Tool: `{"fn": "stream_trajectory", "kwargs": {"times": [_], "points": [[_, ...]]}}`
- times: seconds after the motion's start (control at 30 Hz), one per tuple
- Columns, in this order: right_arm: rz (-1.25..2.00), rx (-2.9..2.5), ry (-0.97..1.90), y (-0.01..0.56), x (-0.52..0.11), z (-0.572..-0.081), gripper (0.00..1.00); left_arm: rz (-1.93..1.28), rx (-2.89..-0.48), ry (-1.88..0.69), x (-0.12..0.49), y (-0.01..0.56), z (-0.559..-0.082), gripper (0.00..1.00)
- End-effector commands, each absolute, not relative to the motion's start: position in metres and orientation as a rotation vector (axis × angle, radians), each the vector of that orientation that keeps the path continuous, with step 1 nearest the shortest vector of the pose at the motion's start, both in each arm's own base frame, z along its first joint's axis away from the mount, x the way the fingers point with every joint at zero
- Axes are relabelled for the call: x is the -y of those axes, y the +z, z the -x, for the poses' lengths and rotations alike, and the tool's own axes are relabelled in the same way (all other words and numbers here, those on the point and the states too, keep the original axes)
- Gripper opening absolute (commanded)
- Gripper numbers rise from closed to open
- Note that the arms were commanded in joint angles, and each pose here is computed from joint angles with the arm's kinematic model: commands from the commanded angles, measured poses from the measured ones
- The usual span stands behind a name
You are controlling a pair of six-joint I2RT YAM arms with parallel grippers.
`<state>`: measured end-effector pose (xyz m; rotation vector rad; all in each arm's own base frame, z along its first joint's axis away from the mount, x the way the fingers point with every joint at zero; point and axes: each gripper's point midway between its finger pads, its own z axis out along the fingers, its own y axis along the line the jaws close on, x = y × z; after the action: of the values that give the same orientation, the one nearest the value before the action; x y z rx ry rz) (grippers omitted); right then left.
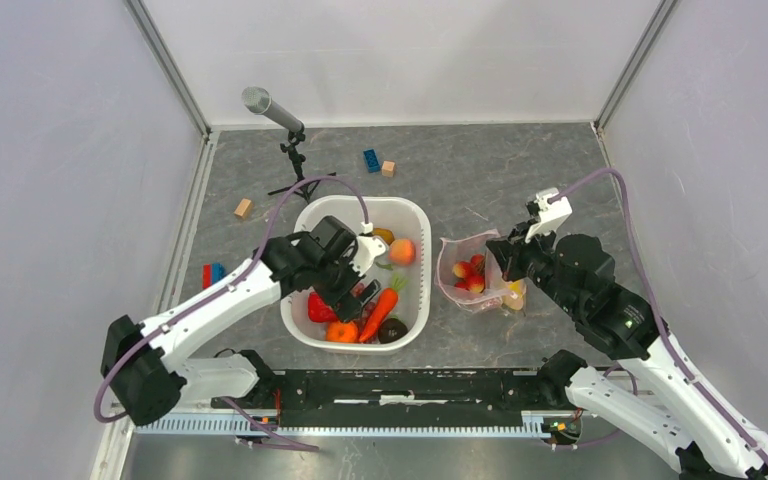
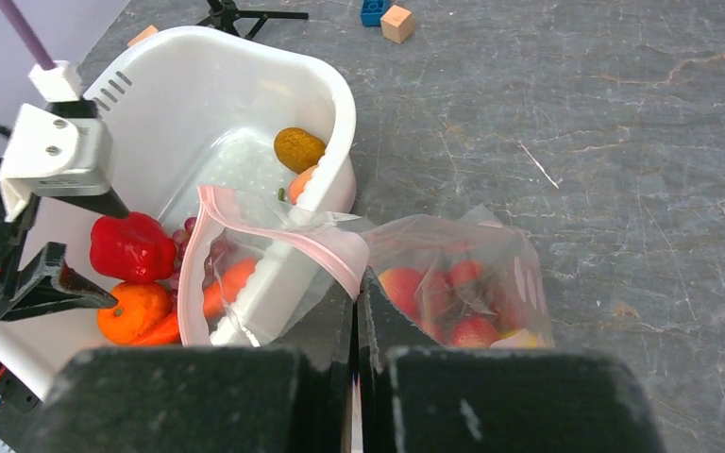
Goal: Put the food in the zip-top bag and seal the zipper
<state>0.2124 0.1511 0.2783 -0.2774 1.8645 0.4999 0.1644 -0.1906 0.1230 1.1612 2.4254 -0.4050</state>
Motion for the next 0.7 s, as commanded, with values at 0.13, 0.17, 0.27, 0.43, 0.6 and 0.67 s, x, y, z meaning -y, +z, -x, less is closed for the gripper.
{"fn": "stream_trajectory", "kwargs": {"times": [0.13, 0.17, 0.27, 0.43, 0.6, 0.67], "points": [[0.305, -1.803, 0.548, 0.291, -0.16, -0.214, 0.0, -1.576, -2.478, -0.329, 0.171, 0.09, -0.164, 1.0], [0.304, -1.8, 0.547, 0.291, -0.16, -0.214, 0.0, -1.604, -2.488, -0.34, 0.17, 0.085, -0.162, 1.0], [0.304, -1.798, 0.546, 0.292, -0.159, -0.214, 0.0, -1.633, -2.529, -0.274, 0.162, 0.075, -0.165, 1.0], [0.305, -1.795, 0.551, 0.291, -0.16, -0.213, 0.0, -1.657, -2.596, -0.202, 0.15, 0.061, -0.167, 0.93], [0.294, -1.792, 0.557, 0.29, -0.16, -0.213, 0.0, -1.585, -2.517, -0.296, 0.174, 0.09, -0.179, 0.54], [0.289, -1.789, 0.558, 0.291, -0.159, -0.213, 0.0, -1.537, -2.46, -0.317, 0.182, 0.108, -0.185, 0.49]]}}
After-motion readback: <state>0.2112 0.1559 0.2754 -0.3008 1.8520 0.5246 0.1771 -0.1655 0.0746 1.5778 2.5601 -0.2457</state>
